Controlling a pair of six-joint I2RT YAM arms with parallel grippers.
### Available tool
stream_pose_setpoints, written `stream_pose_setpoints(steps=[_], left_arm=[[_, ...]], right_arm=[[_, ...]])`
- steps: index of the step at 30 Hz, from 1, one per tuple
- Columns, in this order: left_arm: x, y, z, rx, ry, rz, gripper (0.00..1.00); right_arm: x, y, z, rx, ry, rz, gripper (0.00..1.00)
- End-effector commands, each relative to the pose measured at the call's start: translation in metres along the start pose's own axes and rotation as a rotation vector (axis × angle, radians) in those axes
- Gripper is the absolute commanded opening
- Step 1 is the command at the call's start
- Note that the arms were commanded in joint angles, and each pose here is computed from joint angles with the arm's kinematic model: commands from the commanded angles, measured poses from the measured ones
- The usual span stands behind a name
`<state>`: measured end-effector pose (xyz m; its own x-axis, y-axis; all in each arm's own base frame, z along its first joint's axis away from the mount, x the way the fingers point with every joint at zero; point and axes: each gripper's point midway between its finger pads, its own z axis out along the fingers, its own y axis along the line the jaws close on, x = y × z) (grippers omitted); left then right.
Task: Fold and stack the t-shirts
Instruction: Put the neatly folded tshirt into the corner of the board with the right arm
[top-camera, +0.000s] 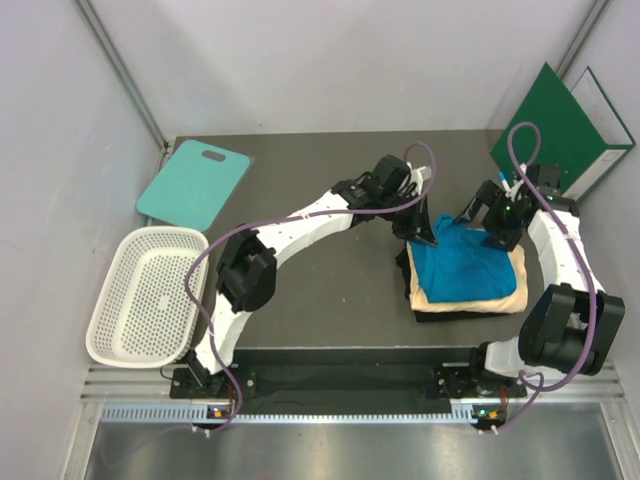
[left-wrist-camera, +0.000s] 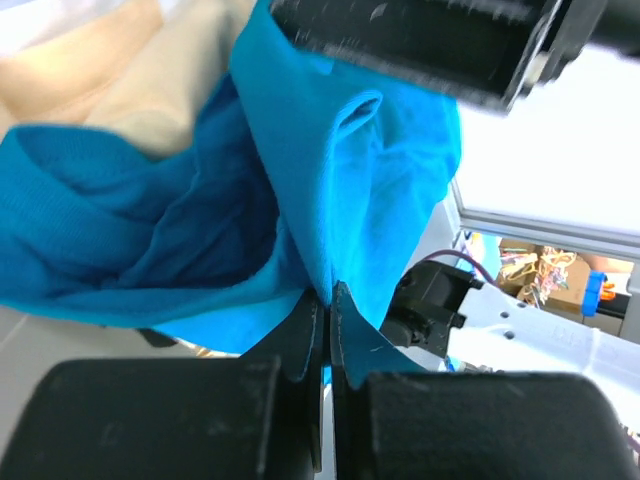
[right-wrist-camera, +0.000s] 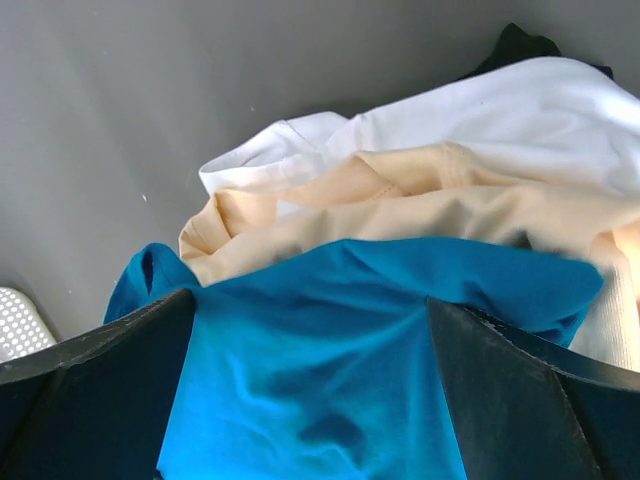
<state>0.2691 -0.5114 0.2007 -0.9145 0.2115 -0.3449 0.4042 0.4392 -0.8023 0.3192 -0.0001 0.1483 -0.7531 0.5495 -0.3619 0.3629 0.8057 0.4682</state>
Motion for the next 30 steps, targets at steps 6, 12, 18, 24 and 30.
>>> stream_pose_setpoints(steps=[6, 12, 18, 24, 30], left_arm=[[0.028, 0.025, -0.009, -0.077, 0.055, -0.048, 0.0], [0.024, 0.043, -0.01, -0.155, 0.038, -0.029, 0.82], [-0.009, 0.032, -0.052, -0.202, -0.108, 0.058, 0.99], [-0.024, 0.063, -0.103, -0.298, -0.202, 0.007, 0.99], [-0.037, 0.15, -0.193, -0.524, -0.313, -0.181, 0.99]], right_arm=[[-0.044, 0.013, 0.001, -0.047, -0.121, -0.047, 1.0], [-0.058, 0.027, -0.016, -0.079, -0.182, -0.091, 1.0], [-0.076, 0.058, -0.07, -0.091, -0.311, -0.199, 1.0], [-0.04, 0.097, -0.063, -0.124, -0.242, -0.34, 0.95], [0.045, 0.17, -0.022, -0.226, 0.004, -0.572, 0.0]])
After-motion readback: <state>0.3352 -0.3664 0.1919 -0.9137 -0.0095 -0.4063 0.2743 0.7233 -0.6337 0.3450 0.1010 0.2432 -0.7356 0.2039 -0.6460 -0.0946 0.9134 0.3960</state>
